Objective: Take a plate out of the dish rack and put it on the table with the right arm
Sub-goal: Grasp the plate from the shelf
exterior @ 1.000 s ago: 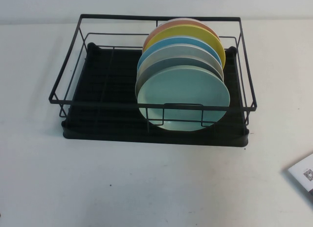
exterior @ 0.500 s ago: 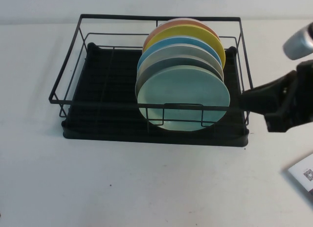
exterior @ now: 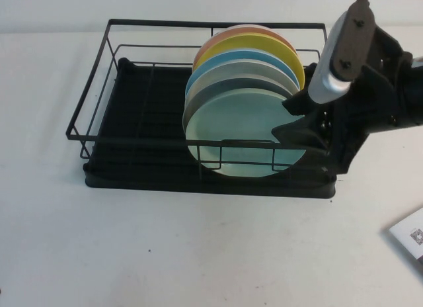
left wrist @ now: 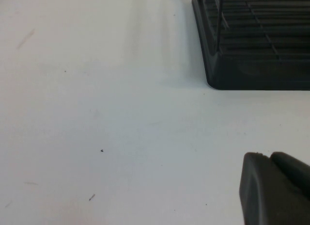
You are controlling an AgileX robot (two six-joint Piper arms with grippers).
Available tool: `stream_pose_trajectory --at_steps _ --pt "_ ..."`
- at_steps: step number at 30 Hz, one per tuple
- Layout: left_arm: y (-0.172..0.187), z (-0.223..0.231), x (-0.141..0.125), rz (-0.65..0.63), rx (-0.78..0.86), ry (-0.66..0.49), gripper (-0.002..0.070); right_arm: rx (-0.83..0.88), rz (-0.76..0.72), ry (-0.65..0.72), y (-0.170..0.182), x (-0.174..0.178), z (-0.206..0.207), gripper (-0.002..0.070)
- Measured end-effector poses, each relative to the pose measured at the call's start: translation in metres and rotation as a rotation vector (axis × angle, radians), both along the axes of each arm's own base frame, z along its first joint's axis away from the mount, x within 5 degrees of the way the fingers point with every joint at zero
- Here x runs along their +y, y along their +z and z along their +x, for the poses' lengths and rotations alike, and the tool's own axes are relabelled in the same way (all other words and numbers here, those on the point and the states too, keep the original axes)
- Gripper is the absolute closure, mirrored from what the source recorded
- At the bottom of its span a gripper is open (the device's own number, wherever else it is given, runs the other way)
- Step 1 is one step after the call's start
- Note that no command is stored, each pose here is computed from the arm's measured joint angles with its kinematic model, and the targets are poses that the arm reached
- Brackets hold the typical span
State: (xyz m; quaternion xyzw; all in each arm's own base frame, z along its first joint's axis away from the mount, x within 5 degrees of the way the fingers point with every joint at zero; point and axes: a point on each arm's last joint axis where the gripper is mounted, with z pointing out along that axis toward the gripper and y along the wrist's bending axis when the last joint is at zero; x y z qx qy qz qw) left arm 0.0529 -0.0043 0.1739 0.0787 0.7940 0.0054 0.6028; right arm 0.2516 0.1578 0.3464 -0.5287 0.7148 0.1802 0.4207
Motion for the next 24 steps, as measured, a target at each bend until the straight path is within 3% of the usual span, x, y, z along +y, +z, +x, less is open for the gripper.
stream_pose_trajectory --at_steps 9,24 --pt "0.000 0.000 0.000 0.000 0.000 0.000 0.0680 -0.074 -0.053 0.058 -0.005 0.012 0.029 0.0361" --pt "0.000 0.000 0.000 0.000 0.000 0.000 0.0680 -0.123 -0.096 0.042 -0.025 0.020 0.058 0.0362"
